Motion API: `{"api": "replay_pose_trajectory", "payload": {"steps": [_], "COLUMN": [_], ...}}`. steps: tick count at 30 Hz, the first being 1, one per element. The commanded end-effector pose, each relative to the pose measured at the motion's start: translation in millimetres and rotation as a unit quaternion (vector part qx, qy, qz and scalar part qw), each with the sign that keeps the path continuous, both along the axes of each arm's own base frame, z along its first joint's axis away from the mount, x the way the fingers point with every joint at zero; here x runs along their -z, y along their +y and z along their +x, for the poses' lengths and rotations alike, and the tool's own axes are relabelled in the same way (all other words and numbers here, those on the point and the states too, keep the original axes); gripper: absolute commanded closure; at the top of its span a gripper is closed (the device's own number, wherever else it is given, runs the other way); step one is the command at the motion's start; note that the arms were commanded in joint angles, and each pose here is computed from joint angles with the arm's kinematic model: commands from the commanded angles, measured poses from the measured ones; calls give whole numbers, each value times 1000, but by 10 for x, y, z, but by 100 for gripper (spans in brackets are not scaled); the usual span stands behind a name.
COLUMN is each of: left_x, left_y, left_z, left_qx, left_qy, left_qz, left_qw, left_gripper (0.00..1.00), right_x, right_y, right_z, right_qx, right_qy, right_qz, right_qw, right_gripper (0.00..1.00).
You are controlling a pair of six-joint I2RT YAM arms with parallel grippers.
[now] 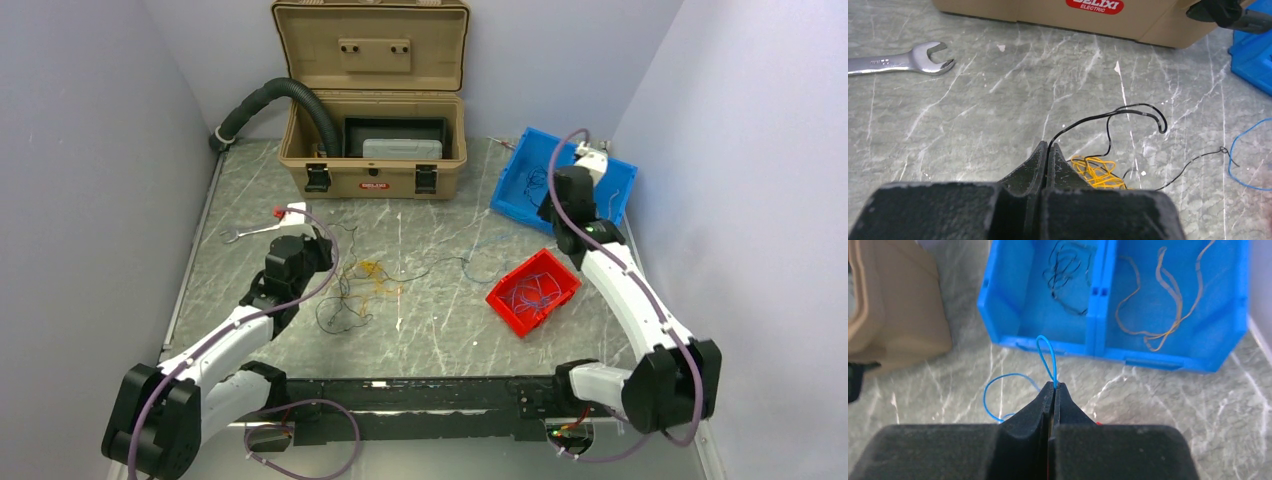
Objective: Untangle the cables
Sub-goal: Untie the cable.
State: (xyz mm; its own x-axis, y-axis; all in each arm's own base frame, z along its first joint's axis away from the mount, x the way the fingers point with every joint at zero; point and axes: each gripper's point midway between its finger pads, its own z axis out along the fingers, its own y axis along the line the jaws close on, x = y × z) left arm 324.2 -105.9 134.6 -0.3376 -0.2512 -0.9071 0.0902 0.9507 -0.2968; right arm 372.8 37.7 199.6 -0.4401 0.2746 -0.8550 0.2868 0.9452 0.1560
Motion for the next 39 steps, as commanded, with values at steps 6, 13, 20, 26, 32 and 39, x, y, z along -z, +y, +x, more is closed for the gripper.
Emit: {"api": "replay_pose_trajectory", "payload": {"steps": [6, 13, 20, 26, 32, 39], "left_x": [-46, -73, -88, -96, -116, -98], "left_y": [-43, -143, -163, -165, -171, -174], "left_z": [65, 72, 68, 65, 64, 75], "left_qx": [6, 34, 41, 43, 45, 46], "left_qy": [-1, -6, -10, -12, -17, -13], "left_qz": [-9, -11, -11, -11, -11, -8], "left_qw": [1000, 999, 999, 999, 999, 999], "left_gripper": [100, 100, 100, 100, 100, 100], "right_x": [-562, -1286, -2601, -3236, -3544, -3641], "right_y": [-361, -234, -313, -790, -1201, -1345], "right_z": [-111, 19, 39, 257, 545, 447], "right_qx": [42, 9, 21, 96, 126, 135], "right_qy": [-64, -125, -243, -271, -311, -325], "right_qz": [33, 60, 58, 34, 63, 70], "right_qw": [997, 990, 968, 957, 940, 934], "right_gripper": [100, 100, 100, 100, 100, 100]}}
